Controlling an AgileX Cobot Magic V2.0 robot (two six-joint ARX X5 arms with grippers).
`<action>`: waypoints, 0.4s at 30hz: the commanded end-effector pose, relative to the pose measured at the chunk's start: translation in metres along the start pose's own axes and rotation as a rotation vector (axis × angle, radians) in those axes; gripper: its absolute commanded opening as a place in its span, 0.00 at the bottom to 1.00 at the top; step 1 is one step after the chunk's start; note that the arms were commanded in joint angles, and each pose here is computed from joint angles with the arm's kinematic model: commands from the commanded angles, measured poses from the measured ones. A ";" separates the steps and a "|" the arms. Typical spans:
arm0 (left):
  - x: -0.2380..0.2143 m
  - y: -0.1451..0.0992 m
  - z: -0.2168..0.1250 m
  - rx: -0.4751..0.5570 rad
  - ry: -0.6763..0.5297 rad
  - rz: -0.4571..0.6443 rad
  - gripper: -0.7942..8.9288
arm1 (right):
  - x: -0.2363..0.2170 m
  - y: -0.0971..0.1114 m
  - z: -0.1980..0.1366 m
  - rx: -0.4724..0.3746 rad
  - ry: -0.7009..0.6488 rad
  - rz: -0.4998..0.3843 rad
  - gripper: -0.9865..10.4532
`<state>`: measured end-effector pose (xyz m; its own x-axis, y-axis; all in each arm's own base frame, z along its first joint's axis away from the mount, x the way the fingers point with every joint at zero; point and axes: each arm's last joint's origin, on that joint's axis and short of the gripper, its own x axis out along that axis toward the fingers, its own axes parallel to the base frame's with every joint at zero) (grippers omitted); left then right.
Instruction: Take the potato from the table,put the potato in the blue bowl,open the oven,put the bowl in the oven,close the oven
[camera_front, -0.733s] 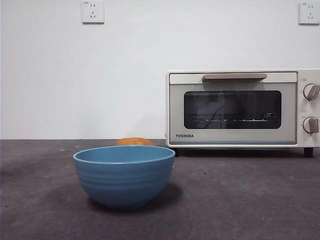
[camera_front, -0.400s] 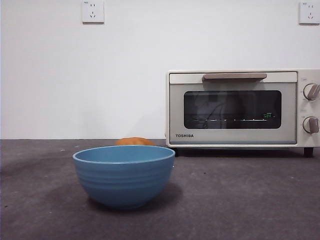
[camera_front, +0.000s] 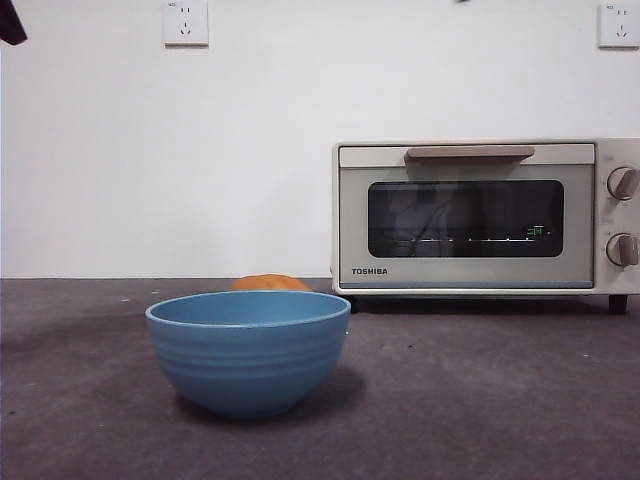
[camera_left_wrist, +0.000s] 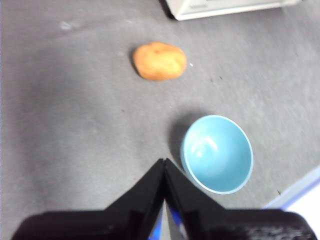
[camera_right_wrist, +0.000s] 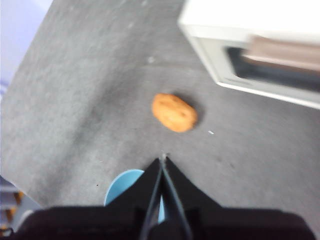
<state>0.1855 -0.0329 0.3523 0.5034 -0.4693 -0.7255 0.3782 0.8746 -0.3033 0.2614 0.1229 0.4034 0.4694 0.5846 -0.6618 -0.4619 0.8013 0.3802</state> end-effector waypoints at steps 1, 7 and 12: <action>0.002 -0.004 0.000 0.035 0.006 -0.017 0.08 | 0.019 0.019 0.014 -0.078 0.017 0.022 0.09; 0.003 -0.008 -0.001 0.051 0.019 -0.033 0.08 | 0.063 0.055 0.037 -0.236 0.051 0.078 0.09; 0.004 -0.011 -0.004 0.048 0.053 -0.041 0.08 | 0.100 0.071 0.047 -0.390 0.068 0.028 0.09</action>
<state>0.1811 -0.0425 0.3504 0.4535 -0.4918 -0.7433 0.4208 0.8533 -0.3079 0.3065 0.2379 0.4006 0.4142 0.5959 -0.6880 -0.6947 0.6953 0.1840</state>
